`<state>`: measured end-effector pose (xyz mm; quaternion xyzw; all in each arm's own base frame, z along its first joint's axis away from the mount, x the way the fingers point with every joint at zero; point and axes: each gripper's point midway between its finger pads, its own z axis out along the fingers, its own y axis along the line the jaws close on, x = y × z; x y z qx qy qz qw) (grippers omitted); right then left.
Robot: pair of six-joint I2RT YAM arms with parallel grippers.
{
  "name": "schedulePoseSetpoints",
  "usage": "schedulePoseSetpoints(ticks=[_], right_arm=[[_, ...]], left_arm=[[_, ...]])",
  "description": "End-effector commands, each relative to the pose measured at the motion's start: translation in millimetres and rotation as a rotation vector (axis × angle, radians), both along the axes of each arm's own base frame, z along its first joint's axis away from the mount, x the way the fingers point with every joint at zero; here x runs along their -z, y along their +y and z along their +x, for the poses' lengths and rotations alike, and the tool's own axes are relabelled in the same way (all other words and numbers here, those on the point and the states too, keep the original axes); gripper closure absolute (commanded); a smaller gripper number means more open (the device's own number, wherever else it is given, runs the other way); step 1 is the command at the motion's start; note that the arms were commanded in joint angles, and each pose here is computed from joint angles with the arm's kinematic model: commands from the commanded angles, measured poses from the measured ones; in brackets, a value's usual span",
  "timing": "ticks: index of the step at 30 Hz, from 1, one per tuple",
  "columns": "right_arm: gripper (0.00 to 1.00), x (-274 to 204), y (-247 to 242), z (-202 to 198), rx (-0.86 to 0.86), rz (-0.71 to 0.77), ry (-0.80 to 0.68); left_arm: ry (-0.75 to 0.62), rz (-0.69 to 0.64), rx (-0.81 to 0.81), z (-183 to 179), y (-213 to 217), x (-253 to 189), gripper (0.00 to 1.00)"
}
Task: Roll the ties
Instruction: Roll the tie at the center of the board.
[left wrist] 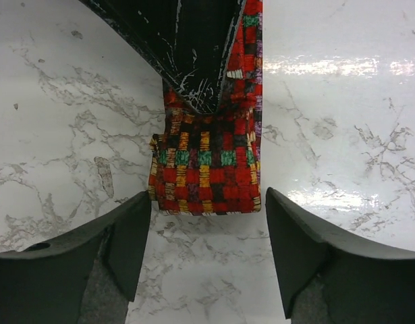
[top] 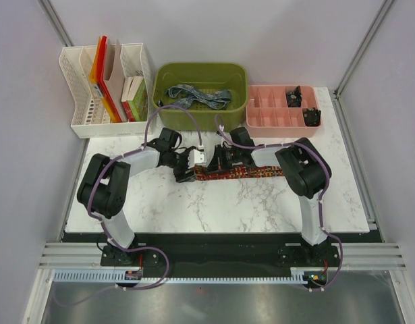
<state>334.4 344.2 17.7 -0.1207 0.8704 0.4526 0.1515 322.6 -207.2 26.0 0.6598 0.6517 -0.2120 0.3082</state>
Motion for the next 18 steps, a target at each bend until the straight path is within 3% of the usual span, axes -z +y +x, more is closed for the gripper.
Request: schedulePoseSetpoints(ticks=[1,9,18], right_arm=[[1.0,37,-16,-19,0.041,-0.128,0.066],[1.0,40,-14,-20,0.067,-0.111,0.099],[1.0,36,-7,-22,0.08,-0.075,0.122]], left_arm=[[-0.038,-0.057,0.006,10,-12,-19,0.31],[-0.017,-0.112,0.014,9,-34,-42,0.46],[0.023,-0.122,0.012,11,-66,-46,0.52]])
